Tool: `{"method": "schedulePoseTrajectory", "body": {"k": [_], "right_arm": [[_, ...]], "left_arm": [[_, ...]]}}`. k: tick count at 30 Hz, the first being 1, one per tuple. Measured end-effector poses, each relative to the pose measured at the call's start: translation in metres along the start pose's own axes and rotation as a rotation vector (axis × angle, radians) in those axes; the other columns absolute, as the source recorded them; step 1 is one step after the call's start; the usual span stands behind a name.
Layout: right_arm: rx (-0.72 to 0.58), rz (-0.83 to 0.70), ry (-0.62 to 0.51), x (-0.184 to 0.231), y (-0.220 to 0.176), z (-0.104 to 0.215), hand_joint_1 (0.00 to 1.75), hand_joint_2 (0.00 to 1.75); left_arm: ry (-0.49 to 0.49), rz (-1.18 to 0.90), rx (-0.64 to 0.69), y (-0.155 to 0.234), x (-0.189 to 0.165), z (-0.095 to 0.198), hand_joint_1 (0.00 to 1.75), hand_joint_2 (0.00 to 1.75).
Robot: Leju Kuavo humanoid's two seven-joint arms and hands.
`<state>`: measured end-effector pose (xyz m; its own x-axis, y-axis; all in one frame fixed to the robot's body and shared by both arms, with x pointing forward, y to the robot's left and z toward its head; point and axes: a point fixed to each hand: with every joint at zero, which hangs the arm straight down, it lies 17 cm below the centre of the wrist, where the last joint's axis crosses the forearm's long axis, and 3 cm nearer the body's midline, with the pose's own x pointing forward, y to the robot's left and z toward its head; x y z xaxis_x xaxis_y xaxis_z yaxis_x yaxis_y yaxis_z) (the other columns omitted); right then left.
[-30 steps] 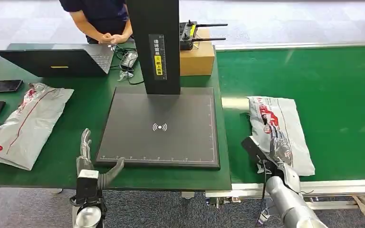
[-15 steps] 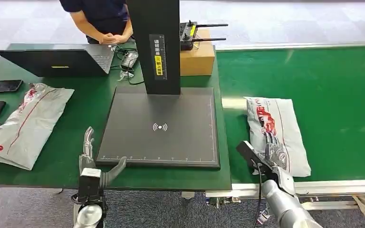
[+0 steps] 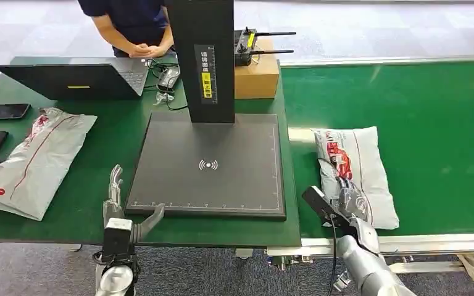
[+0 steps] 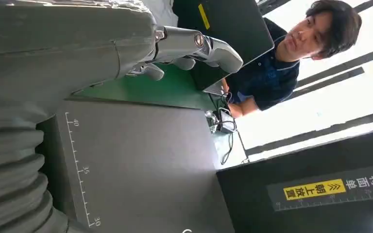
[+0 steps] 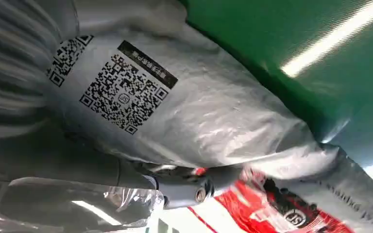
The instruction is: Moved the parcel from conveyor to table for the left to box.
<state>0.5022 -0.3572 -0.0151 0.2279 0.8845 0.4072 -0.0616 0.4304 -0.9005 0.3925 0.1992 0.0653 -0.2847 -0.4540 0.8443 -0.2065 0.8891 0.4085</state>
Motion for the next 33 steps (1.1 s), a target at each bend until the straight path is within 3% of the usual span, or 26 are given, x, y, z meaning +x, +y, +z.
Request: {"method": "schedulePoseTrajectory", "body": {"k": [15, 21, 33], "right_arm": [[-0.044, 0.001, -0.001, 0.002, -0.009, -0.003, 1.43, 1.75], [-0.088, -0.001, -0.005, 0.004, -0.016, -0.002, 1.52, 1.75], [-0.325, 0.036, -0.112, 0.026, -0.063, 0.011, 1.61, 1.75]], "left_arm": [[-0.008, -0.006, -0.010, -0.002, 0.001, -0.003, 0.00, 1.75], [-0.010, -0.009, -0.013, -0.002, 0.001, -0.003, 0.00, 1.75], [0.001, -0.007, 0.006, 0.001, -0.001, -0.003, 0.00, 1.75]]}}
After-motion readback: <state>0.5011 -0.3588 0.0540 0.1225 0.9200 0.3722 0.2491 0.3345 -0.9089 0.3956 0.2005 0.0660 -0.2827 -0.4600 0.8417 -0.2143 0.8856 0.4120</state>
